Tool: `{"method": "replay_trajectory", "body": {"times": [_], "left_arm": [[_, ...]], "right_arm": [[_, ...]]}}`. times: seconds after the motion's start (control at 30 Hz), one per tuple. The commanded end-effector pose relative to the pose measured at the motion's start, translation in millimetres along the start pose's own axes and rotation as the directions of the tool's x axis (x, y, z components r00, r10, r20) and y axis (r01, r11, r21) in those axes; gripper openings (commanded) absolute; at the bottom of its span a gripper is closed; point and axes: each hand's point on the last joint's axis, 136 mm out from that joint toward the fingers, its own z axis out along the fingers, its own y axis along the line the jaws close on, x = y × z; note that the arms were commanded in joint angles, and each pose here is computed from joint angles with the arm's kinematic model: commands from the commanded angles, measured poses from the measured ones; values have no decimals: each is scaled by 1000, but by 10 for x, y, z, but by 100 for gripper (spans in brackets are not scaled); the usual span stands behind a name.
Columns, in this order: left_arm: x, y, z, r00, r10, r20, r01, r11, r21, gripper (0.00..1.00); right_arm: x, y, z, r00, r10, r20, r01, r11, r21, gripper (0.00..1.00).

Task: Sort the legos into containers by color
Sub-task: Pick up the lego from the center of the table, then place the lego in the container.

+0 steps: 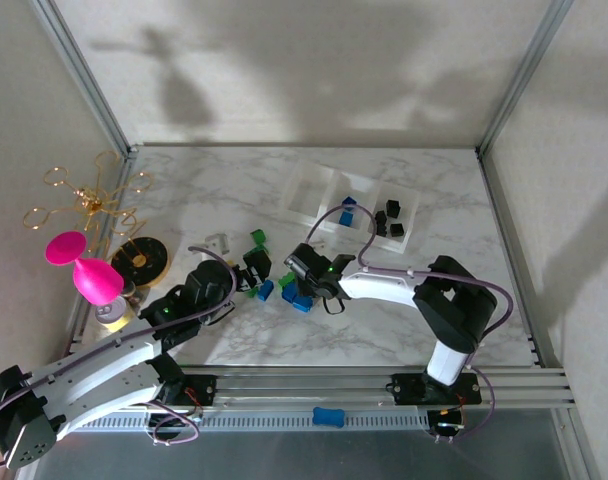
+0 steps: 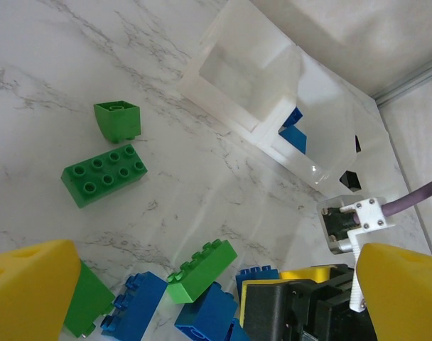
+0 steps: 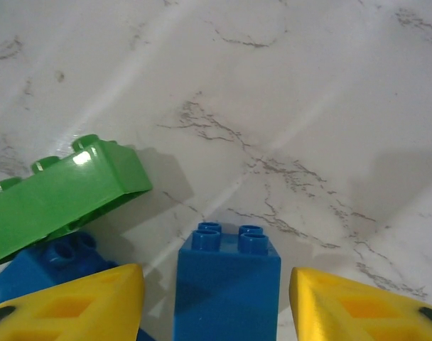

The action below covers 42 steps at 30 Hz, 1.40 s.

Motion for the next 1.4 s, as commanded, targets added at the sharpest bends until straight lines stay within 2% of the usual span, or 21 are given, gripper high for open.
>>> {"method": "replay_trajectory", "body": {"times": [0.0, 0.43, 0.67, 0.83, 1.03, 1.37], "left_arm": [[-7, 90, 4, 1000, -7, 14, 7, 1000, -30, 100], [-15, 43, 34, 1000, -3, 9, 4, 1000, -23, 100], [-89, -37, 32, 1000, -1, 26, 1, 1000, -6, 100], [-144, -115, 49, 999, 10, 33, -11, 1000, 6, 99], [-191, -225, 99, 999, 25, 36, -26, 999, 24, 99], [-281, -480, 265, 998, 38, 51, -41, 997, 72, 99]], "right_arm": [[59, -64, 66, 1000, -1, -5, 2, 999, 44, 52], [37, -36, 69, 1000, -13, 1, 13, 999, 36, 34], [-153, 8, -124, 999, -3, 53, 3, 1000, 0, 32], [-421, -63, -269, 995, 15, 96, -14, 1000, -15, 32], [-940, -346, -376, 981, 36, 189, -43, 999, 30, 33], [-1786, -1041, -184, 948, 140, 286, -171, 981, 87, 33]]}}
